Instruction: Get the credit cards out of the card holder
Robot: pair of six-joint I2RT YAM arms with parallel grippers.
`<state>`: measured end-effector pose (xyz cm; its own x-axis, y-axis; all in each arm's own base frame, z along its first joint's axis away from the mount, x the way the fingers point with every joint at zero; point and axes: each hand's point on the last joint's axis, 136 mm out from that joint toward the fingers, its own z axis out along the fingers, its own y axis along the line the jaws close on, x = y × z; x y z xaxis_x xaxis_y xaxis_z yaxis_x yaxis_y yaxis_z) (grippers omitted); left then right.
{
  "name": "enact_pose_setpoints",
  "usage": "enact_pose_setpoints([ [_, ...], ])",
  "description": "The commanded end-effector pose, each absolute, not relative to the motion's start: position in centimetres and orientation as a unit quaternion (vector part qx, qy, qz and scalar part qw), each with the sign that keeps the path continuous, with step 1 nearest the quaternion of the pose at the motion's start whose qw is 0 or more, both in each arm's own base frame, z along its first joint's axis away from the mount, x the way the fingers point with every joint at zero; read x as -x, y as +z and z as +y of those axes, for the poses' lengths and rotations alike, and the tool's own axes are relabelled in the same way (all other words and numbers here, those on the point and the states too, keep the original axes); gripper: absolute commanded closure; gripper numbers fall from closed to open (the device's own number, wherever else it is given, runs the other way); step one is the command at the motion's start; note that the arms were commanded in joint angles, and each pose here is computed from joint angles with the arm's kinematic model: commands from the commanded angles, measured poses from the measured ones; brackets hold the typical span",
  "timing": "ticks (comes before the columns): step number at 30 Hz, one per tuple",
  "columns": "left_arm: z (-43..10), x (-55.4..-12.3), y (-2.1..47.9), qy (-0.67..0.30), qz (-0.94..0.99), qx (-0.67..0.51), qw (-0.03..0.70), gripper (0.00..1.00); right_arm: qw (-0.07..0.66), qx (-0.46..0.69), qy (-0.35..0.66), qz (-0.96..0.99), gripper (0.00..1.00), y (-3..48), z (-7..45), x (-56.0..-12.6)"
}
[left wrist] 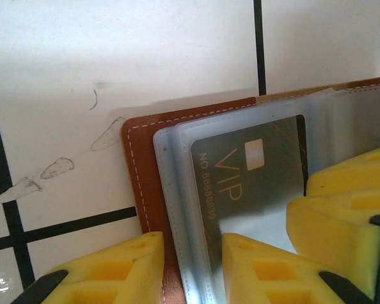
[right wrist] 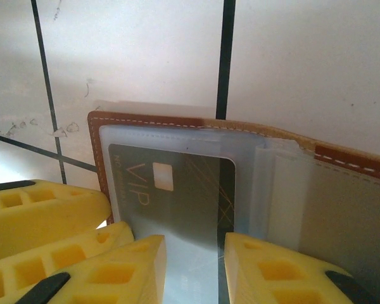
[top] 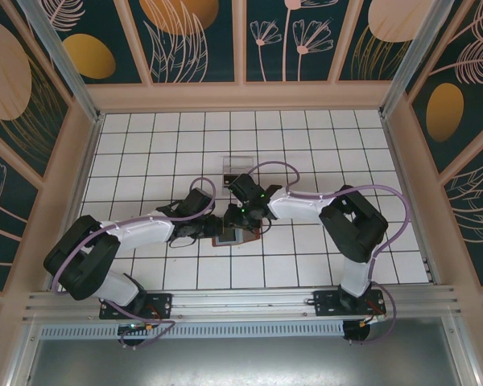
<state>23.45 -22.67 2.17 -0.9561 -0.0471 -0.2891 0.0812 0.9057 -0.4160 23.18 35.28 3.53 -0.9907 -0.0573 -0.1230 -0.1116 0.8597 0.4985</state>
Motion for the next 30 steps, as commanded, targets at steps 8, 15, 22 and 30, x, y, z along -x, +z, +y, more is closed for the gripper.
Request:
enact_pose_setpoints([
  [8, -21.5, -22.6, 1.6, -0.192, 0.972, -0.003, 0.137, 0.64, 0.060, 0.036, 0.226, 0.972, 0.69, 2.6, 33.6, -23.5],
  [15, -21.5, -22.7, 1.6, -0.188, 0.973, -0.005, 0.137, 0.63, 0.069, 0.036, 0.218, 0.973, 0.69, 3.1, 33.3, -23.7],
  [22, -21.2, -22.7, 1.4, -0.180, 0.974, -0.004, 0.136, 0.63, 0.079, 0.037, 0.201, 0.976, 0.70, 3.6, 32.7, -23.9],
  [30, -21.0, -22.7, 1.2, -0.168, 0.977, -0.008, 0.134, 0.65, 0.083, 0.034, 0.227, 0.970, 0.71, 4.7, 33.1, -24.0],
])
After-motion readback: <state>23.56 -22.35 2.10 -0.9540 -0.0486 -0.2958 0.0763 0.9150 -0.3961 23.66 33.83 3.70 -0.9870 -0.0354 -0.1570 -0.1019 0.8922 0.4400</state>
